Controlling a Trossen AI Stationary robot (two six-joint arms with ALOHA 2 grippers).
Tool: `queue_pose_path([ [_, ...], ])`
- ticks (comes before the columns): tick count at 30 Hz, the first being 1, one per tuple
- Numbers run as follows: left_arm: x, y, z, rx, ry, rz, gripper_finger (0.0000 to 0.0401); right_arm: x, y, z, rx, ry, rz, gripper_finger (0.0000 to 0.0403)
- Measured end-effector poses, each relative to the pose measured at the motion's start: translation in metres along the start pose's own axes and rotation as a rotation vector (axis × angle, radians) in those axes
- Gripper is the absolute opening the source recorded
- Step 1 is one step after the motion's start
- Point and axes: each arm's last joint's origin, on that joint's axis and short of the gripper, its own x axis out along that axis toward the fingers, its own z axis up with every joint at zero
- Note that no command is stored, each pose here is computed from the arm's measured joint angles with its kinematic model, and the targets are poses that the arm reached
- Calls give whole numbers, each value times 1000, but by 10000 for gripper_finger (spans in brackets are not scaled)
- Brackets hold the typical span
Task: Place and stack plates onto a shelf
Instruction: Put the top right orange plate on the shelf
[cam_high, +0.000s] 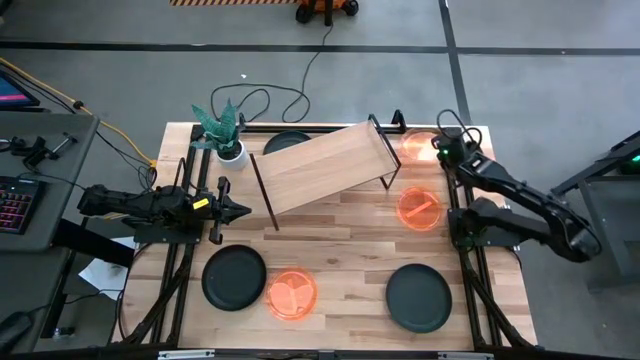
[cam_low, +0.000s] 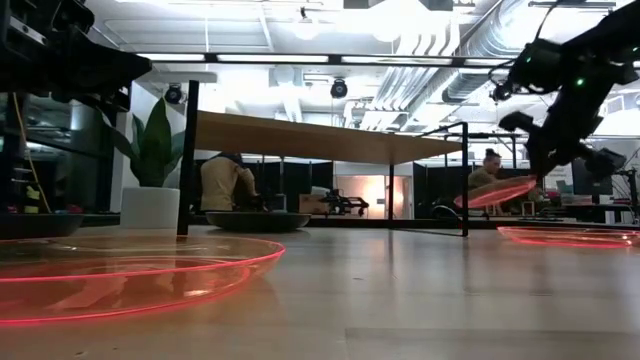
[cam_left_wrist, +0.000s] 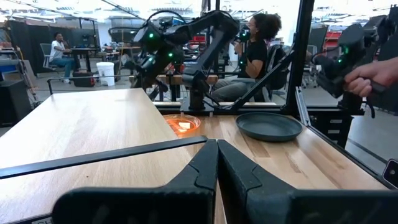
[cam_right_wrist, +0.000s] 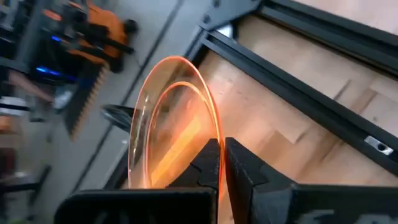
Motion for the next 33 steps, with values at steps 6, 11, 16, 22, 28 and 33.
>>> queue_pose_path([
  [6,0,0,0,0,0,0,0,-15,6,9,73,-27,150,0],
  [11,0,0,0,0,0,0,0,-28,26,18,110,-97,388,0],
  [16,0,0,0,0,0,0,0,-44,53,28,80,-127,523,0],
  [22,0,0,0,0,-1,0,0,-64,101,30,-183,7,653,0],
  [28,0,0,0,0,-1,0,0,-84,145,11,-550,282,757,0],
  [33,0,0,0,0,0,0,0,-93,160,-11,-793,407,655,0],
])
